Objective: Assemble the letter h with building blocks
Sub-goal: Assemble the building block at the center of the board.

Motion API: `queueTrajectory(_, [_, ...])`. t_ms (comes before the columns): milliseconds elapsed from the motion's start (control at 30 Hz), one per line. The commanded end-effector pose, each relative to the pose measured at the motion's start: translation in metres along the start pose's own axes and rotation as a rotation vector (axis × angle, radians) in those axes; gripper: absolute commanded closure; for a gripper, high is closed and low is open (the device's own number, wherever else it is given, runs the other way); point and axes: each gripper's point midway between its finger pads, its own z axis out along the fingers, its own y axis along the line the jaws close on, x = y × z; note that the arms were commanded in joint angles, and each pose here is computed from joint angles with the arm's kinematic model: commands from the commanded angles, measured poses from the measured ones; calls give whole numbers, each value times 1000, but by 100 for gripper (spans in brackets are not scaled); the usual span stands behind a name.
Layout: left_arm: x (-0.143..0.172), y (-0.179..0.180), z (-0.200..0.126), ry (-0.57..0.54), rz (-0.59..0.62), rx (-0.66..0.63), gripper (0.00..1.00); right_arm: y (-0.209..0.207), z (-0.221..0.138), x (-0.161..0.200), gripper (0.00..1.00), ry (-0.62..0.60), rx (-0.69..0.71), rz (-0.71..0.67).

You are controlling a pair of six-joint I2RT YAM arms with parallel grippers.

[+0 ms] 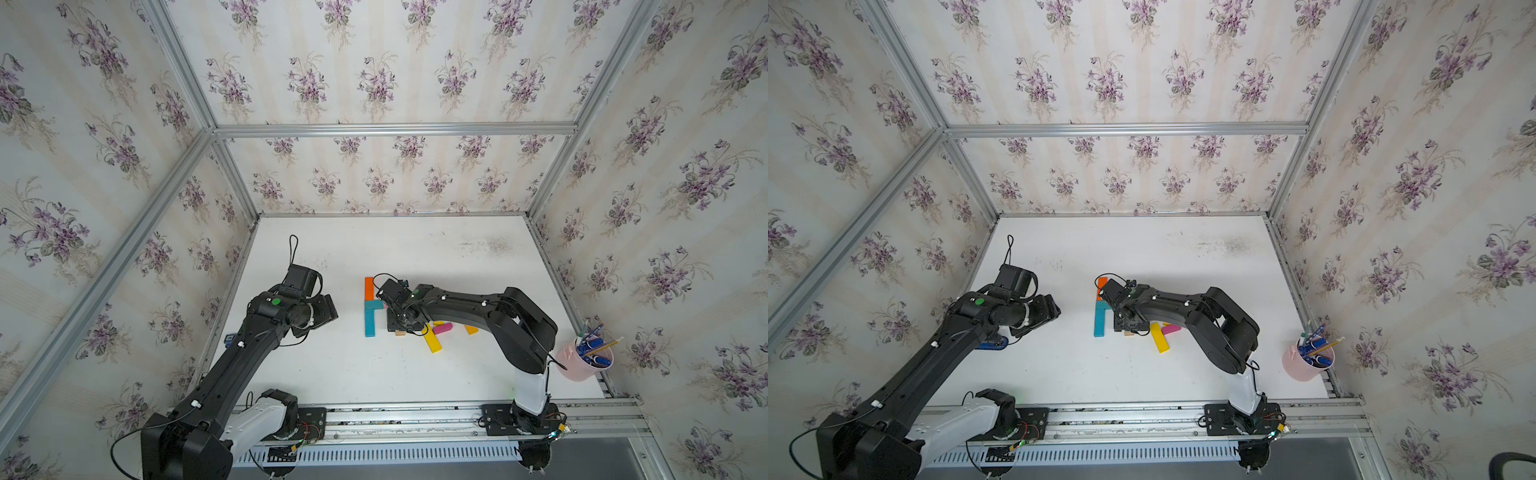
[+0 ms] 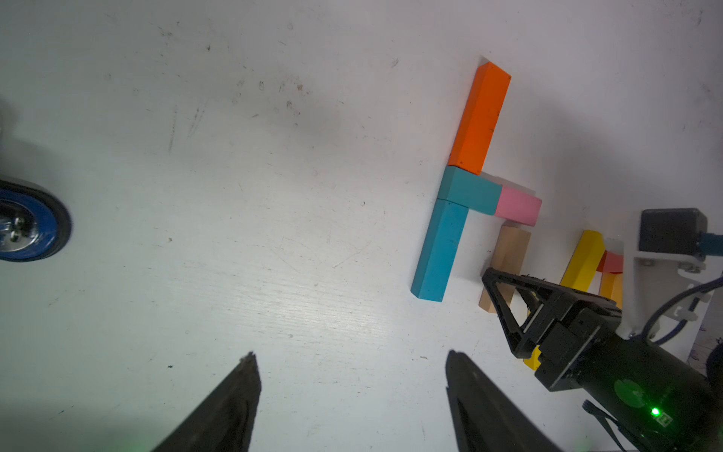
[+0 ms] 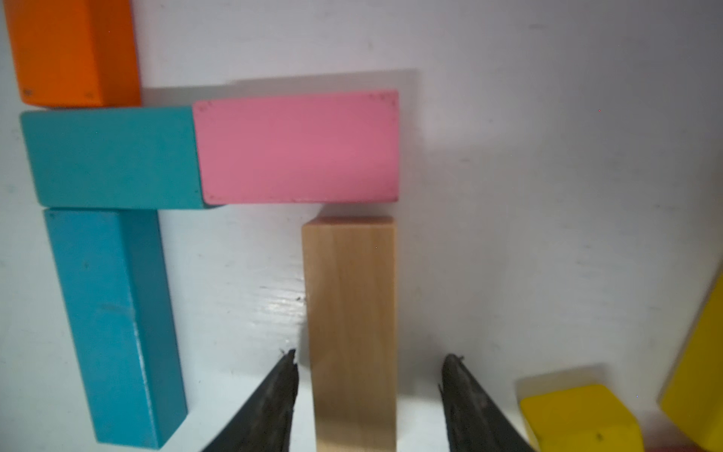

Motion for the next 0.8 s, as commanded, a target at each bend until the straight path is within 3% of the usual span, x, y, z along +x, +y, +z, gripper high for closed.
queueTrajectory(0, [-1, -1, -1, -5, 14, 4, 23, 3, -5, 4, 44, 8, -32, 33])
queueTrajectory(200, [0, 1, -2, -4, 17, -2, 23, 10, -14, -5, 46, -14, -42, 26])
queueTrajectory(433, [-3, 0, -5, -16, 14, 6, 23, 10, -41, -67, 44, -126, -68, 31])
queueTrajectory(600, [-2, -1, -1, -12, 10, 9, 23, -9, -18, -108, 48, -129, -11, 44])
queueTrajectory(767, [-2, -1, 4, -1, 13, 11, 24, -23, 9, -123, 50, -107, 38, 48])
